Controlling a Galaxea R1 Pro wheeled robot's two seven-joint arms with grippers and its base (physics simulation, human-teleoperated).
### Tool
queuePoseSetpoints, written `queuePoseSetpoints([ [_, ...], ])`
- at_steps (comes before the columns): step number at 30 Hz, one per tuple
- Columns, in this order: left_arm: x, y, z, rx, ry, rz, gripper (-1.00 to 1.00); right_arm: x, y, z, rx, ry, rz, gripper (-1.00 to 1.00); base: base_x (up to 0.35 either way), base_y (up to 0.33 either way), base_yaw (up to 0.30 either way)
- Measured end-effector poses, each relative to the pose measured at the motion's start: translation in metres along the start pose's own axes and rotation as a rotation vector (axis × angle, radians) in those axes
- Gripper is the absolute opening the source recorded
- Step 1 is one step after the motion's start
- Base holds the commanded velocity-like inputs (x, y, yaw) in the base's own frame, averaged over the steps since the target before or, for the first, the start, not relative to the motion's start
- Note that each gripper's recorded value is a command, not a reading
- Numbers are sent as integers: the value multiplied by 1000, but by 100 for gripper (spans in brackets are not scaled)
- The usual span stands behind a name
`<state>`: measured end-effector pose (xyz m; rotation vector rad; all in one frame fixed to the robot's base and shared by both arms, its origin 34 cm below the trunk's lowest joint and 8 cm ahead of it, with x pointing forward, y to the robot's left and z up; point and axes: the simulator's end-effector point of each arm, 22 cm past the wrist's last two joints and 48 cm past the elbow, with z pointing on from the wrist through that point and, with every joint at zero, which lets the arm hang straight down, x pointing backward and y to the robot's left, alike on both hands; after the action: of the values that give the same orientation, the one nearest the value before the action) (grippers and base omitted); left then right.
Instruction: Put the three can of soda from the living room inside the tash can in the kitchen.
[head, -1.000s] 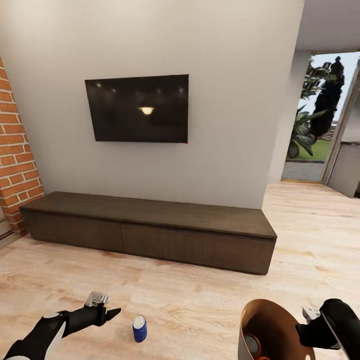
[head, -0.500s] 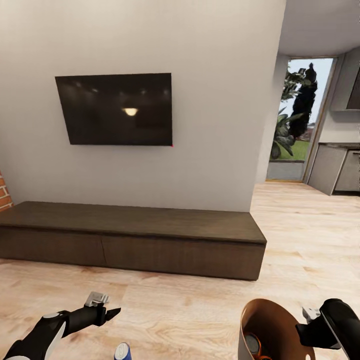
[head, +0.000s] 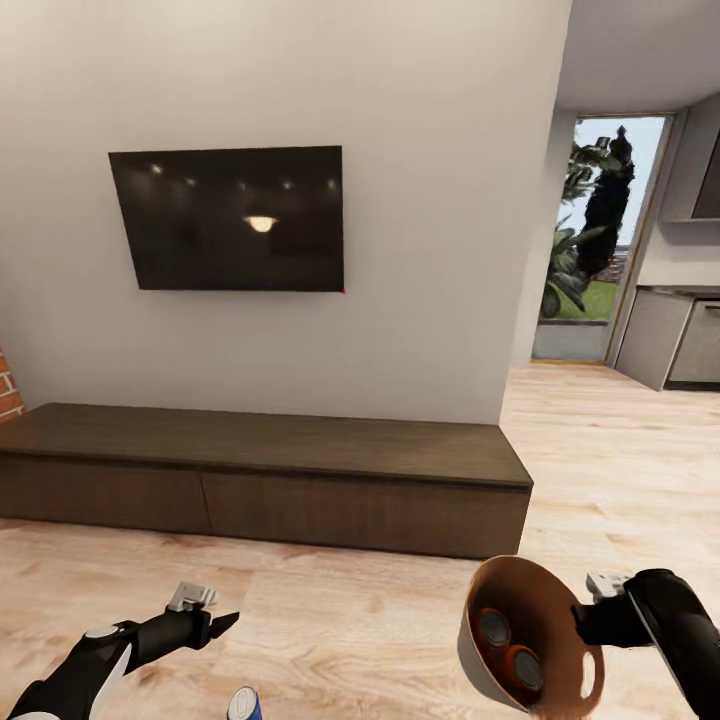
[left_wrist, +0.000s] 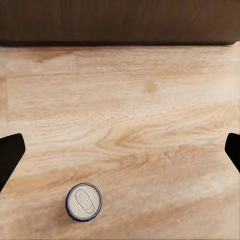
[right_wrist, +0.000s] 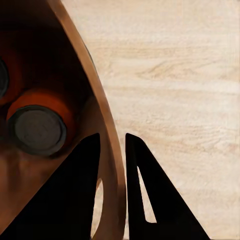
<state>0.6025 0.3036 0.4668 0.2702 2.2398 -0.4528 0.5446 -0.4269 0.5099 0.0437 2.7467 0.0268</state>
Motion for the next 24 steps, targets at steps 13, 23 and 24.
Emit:
queuePoseSetpoints([
  [13,2,28,-2,-125,-1,-9,100,-29,31,-8,-33,-68,-19,-100,0,0,0],
  [23,15,31,5,-134,-1,-16,100,-62,34,-14,-37,-136,-29,-100,0,0,0],
  [24,18,31,7,-133,-1,-16,100,-61,33,-13,-36,-135,-29,-100,0,0,0],
])
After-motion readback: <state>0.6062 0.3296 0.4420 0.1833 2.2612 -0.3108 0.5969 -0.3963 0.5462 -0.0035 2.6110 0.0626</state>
